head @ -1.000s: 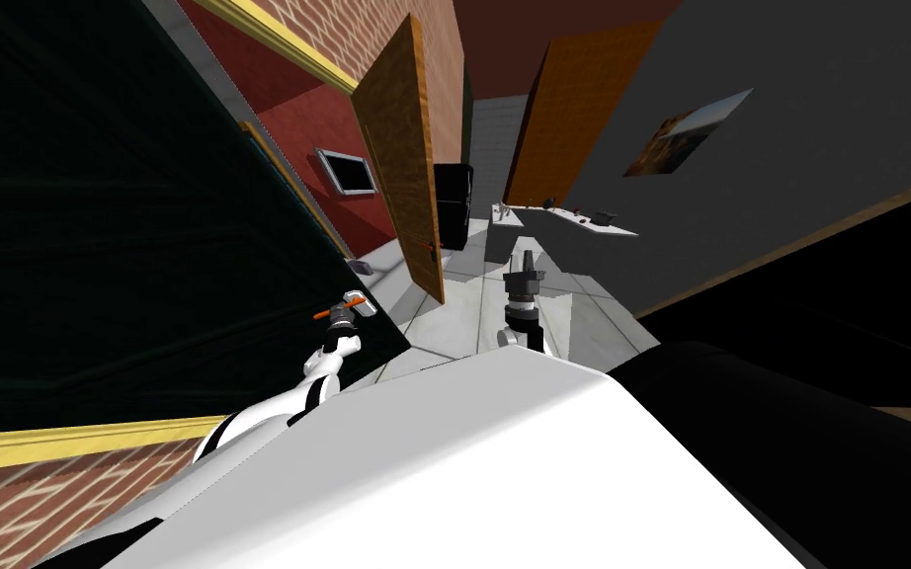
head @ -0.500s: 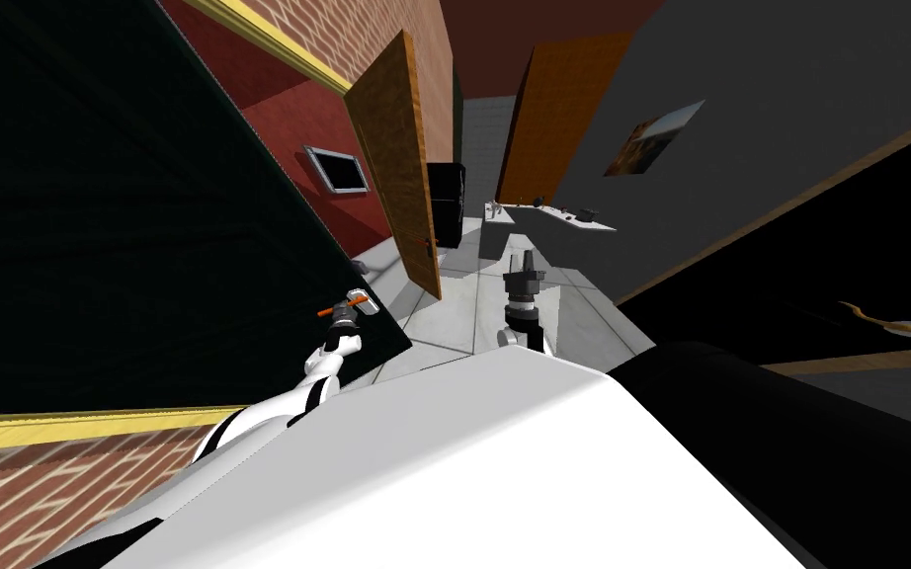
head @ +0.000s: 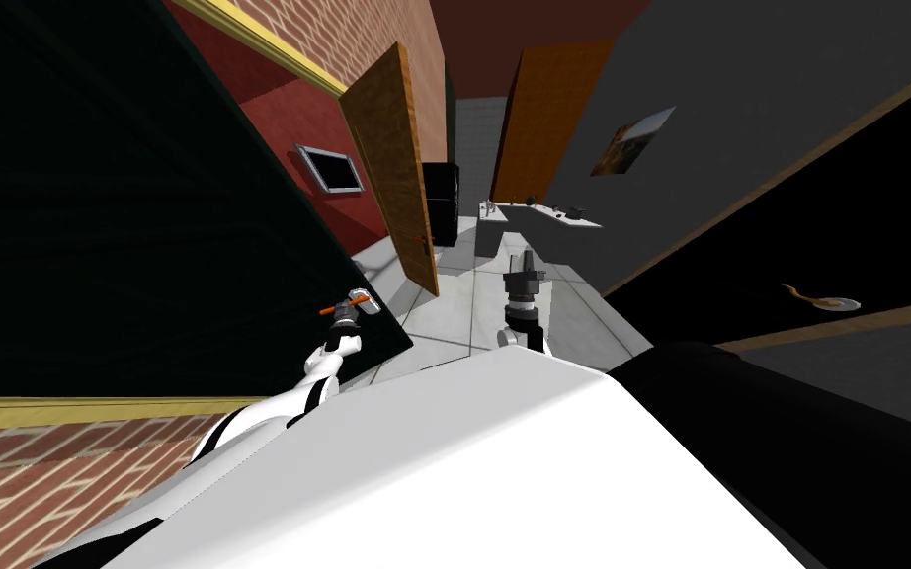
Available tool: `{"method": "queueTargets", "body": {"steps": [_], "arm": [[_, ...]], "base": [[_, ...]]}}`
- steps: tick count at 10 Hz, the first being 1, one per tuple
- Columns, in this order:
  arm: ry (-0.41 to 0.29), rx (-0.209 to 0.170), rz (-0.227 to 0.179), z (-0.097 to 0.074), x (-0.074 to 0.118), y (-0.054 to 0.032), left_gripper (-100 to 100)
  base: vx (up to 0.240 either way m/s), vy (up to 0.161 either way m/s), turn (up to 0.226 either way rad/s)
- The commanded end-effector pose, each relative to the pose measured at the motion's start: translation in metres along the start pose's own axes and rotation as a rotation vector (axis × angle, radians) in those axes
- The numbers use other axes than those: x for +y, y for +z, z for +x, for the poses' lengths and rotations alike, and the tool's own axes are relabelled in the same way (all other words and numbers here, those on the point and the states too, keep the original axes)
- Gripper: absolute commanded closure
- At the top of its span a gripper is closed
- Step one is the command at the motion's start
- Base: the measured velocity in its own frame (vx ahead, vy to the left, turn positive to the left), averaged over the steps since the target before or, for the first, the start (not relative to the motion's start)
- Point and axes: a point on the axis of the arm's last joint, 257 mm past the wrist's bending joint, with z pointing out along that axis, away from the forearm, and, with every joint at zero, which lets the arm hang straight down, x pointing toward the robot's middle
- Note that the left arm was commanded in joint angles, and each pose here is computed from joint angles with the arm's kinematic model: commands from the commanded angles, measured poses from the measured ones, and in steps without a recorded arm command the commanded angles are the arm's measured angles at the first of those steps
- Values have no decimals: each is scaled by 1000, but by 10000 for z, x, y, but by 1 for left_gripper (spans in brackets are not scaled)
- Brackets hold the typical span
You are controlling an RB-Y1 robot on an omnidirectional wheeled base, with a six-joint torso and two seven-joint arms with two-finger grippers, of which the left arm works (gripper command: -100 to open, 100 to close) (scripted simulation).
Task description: Pull the door open
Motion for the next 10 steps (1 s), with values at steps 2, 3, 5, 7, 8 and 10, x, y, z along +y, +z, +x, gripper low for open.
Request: {"method": "queueTargets", "body": {"steps": [2, 3, 5, 7, 8, 10], "arm": [[-2, 17, -4, 71, 24, -13, 100], [-2, 36, -3, 128, 21, -12, 100], [-3, 58, -3, 197, 19, -14, 100], [-3, 74, -3, 246, 19, -16, 100], [-2, 69, -3, 232, 7, -5, 100], [-3, 89, -7, 296, 35, -22, 100]], "base": [[-146, 53, -55], [-140, 31, -74], [-214, 67, -125], [-197, 93, -90], [-81, 29, -39], [-164, 25, -73]]}}
